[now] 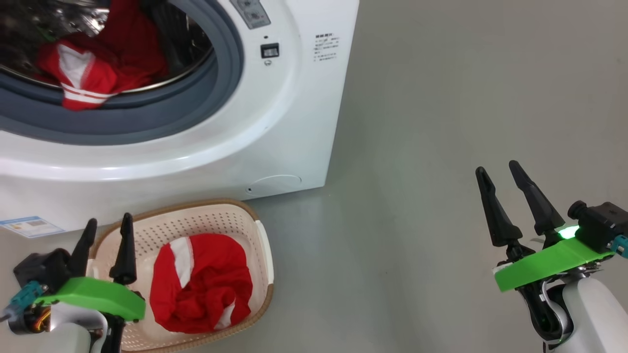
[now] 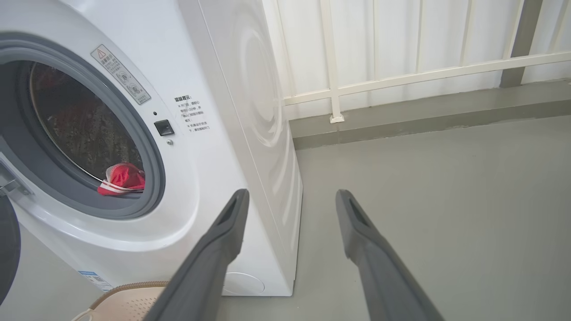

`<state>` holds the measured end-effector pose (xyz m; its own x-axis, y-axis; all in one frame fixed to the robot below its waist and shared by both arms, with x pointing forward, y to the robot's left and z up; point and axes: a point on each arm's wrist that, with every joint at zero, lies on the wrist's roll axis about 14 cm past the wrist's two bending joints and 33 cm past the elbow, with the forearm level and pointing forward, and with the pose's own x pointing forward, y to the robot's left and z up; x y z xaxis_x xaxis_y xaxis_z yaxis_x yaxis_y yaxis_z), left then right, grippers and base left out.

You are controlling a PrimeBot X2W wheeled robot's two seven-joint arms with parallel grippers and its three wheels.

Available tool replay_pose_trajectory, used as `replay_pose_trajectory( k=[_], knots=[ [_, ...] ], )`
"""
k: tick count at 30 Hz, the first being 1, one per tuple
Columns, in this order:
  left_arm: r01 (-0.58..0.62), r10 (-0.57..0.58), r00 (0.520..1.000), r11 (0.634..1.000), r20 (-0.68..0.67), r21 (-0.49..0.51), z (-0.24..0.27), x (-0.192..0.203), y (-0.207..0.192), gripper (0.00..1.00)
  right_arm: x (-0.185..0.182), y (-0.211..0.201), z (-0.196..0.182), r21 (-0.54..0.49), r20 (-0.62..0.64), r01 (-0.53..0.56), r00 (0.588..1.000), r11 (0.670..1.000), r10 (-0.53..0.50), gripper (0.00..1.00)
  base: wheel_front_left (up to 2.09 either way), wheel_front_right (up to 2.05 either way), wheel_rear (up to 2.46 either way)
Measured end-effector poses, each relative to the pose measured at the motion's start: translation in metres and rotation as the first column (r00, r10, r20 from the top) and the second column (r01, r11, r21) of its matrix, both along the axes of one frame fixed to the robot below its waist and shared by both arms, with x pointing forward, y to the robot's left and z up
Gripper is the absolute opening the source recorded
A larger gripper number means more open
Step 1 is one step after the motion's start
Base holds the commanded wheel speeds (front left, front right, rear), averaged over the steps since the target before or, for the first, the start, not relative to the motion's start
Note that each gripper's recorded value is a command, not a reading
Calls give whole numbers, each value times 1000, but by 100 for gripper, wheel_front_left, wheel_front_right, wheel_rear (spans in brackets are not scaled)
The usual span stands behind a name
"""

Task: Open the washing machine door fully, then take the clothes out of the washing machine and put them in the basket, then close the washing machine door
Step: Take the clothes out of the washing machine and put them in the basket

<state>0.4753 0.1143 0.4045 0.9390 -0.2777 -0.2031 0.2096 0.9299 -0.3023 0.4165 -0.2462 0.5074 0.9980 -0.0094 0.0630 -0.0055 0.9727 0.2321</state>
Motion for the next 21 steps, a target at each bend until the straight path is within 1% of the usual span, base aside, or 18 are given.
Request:
replay_pose_trajectory(
  k=[5,12,21],
  knots=[
    [-27,28,997,999,76,-19,26,-6,7,100,-3,5,-1,1,-4,-16,1000,1000,16,100,0,0,0],
    [-65,69,984,997,166,-29,56,-21,18,100,-1,12,8,0,22,-40,999,999,40,100,0,0,0],
    [-98,108,956,994,274,-51,97,-39,24,100,-7,15,12,-2,33,-53,998,999,53,100,0,0,0]
  ],
)
